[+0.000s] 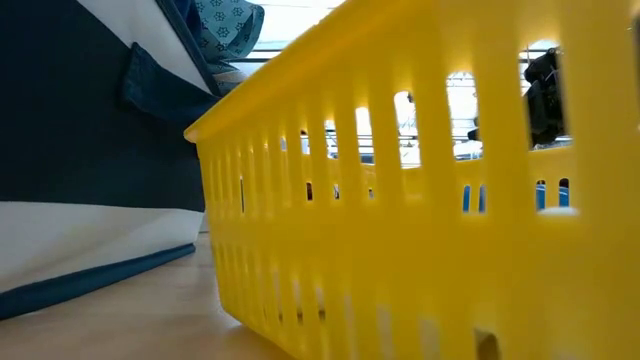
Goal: Pick & place medical supplies in basket/bin
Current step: Return to Home Position
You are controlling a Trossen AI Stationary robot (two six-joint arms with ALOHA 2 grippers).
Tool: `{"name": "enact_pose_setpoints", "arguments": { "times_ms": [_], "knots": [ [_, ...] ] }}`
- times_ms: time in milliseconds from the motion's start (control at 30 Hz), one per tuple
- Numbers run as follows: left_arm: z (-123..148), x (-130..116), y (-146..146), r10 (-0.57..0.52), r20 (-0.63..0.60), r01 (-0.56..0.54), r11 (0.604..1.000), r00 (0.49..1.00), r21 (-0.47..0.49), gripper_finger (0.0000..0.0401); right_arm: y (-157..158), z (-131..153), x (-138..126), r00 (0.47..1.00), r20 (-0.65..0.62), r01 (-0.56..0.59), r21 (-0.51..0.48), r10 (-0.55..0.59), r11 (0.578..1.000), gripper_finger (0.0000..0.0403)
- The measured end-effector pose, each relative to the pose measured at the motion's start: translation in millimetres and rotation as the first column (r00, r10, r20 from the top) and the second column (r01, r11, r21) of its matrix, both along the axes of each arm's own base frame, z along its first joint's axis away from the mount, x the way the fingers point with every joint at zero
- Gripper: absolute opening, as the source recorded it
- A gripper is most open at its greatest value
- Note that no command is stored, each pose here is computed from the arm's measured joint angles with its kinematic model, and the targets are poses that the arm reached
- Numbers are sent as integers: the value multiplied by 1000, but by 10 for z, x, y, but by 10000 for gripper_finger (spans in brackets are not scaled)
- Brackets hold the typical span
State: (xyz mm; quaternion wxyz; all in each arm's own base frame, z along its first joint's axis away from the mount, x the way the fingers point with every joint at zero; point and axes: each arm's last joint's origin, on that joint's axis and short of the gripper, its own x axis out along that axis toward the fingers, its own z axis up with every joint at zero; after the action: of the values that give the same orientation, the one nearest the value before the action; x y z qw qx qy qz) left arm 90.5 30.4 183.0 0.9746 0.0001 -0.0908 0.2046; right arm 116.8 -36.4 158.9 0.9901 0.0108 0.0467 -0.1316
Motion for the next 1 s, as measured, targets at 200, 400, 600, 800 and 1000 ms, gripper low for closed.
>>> {"name": "enact_pose_setpoints", "arguments": {
  "times_ms": [200,400,600,800,1000],
  "knots": [
    [-8,27,-48,-47,-26,48,998,999,32,256,0,2,0,1000,2,1,1,-1,1000,309],
    [-108,52,-98,-108,-119,108,994,987,-9,256,0,2,0,1000,4,0,6,0,1000,309],
    [-114,59,-128,-155,-130,156,988,979,4,256,4,26,3,1000,24,-18,-13,18,1000,309],
    [-139,60,-127,-154,-154,155,988,976,-4,256,27,113,1,990,105,-86,-52,91,995,309],
    [-144,61,-132,-172,-154,171,985,973,-19,256,-1,60,-37,997,54,-50,-30,52,998,309]
  ]
}}
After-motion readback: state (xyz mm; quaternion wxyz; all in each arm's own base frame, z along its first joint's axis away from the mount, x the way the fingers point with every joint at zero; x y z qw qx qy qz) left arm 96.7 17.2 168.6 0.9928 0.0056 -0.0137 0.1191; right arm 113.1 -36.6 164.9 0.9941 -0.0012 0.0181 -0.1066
